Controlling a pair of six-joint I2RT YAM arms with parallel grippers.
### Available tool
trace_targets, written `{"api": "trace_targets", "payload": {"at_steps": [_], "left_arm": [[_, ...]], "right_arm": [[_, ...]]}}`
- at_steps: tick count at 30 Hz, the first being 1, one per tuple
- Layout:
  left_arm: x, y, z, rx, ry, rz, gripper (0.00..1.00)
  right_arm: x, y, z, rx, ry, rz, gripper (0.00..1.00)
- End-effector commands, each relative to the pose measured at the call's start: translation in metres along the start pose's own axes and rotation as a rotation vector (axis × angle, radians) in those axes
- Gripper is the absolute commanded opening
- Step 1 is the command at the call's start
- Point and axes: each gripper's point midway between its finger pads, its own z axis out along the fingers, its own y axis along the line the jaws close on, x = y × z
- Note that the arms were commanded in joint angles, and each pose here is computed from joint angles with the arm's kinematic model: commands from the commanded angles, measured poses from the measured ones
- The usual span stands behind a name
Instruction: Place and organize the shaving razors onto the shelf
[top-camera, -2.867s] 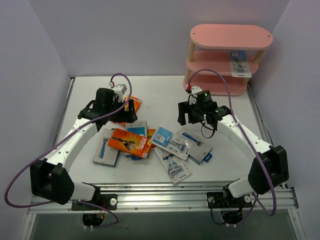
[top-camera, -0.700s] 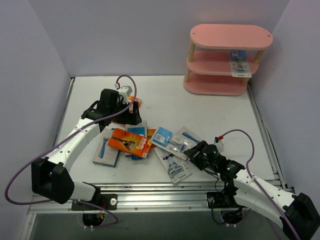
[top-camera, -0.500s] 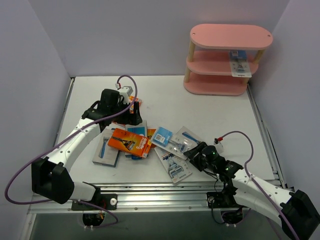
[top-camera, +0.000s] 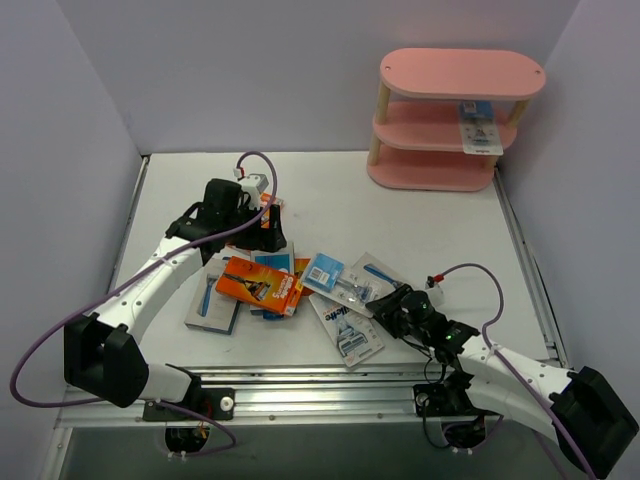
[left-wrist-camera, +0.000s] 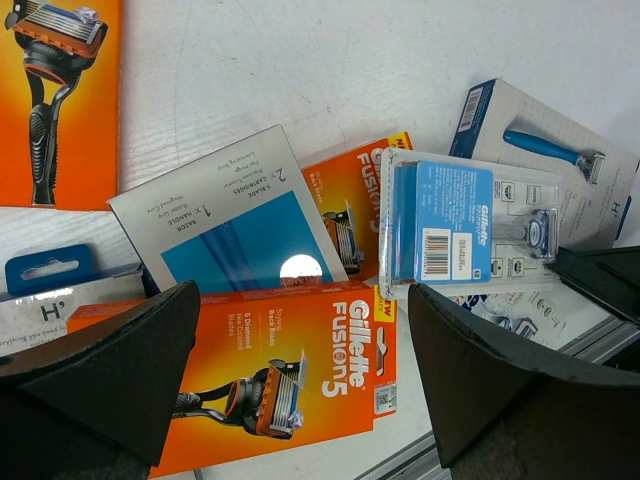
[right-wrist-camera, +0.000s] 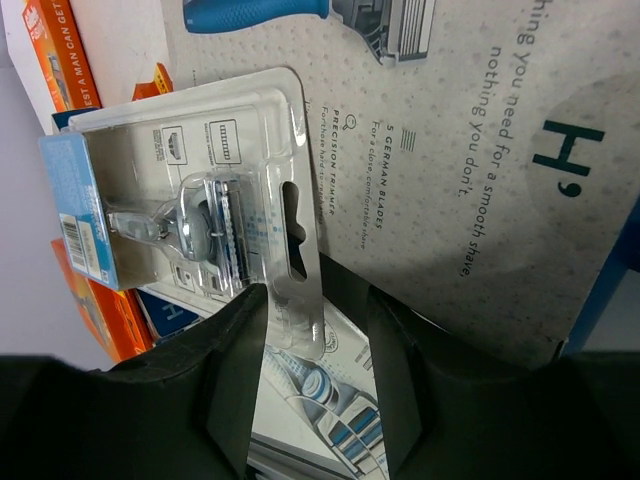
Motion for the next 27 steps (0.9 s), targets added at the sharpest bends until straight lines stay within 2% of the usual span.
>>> {"api": "trace_targets", "payload": {"at_steps": [1,10,21,27], "left_arm": [[-0.015,-0.006,-0.003,0.014,-0.039,0.029,0.94],[-0.015,-0.006,-0.002,0.014,-0.038,0.031,0.94],[-0.015,-0.009,-0.003,0.018,-0.038,0.037,0.94],[-0.015,-0.009,-0.004,0.014,-0.041,0.039,0.94]], "right_arm": [[-0.006,0.005,0.005,-0.020,-0.046,0.015,0.40],[-0.011,0.013,0.004,-0.060,-0.068,0.035,0.30],[-0.017,0.030,-0.003,-0.102,-0.090,0.038,0.01],[-0.018,0.041,-0.004,-0.130,-0.089,0.024,0.00]]}}
